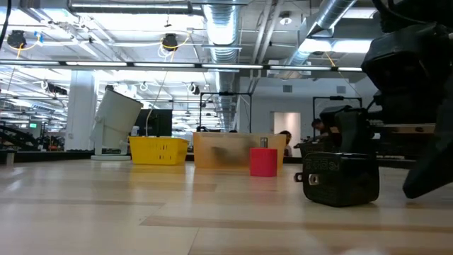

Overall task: Pick and place items into bin
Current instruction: Put the black charger adapter into the yellow bin

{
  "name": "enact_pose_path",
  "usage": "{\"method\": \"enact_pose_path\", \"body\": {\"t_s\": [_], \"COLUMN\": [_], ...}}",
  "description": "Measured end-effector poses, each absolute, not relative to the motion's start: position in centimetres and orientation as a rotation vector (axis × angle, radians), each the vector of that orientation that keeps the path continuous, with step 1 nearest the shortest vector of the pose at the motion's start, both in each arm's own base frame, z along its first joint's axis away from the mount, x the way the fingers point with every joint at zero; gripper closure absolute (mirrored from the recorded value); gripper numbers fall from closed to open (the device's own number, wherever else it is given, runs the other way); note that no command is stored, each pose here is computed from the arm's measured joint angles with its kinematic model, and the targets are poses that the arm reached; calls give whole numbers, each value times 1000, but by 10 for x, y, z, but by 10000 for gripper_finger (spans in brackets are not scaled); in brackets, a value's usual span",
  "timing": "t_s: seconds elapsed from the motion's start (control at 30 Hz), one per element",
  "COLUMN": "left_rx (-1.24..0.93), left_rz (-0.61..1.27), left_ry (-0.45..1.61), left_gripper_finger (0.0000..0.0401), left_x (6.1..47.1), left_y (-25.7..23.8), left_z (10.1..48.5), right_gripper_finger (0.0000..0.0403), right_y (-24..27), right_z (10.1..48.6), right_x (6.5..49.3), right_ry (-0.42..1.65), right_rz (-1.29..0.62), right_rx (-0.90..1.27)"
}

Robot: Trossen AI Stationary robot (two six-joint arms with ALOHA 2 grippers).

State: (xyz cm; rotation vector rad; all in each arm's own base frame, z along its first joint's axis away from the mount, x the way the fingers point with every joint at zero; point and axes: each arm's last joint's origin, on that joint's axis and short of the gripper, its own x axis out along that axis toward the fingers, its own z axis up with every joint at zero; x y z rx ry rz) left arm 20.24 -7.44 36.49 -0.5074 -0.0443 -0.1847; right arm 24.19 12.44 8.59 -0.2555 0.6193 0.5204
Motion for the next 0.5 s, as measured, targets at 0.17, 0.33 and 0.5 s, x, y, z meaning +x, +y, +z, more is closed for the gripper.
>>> {"method": "enact_pose_path", "body": {"t_s": [0.17,0.33,0.5], "left_rx": [-507,-508,-510], "left_rz": [-185,-187,-202], "left_ry": [-44,-44,-42], "left_gripper_finger": [212,212,212], "left_x": [202,202,201], "left_y": [-74,-75,-78], "left_z": [365,365,365], "right_gripper_finger": [142,141,141], "right_y": [129,138,140], "right_z": [82,71,65], "right_x": [242,254,259], "right_ry": [618,591,574], "right_rz": [534,551,553], "right_rx": [-256,-229,-202]}}
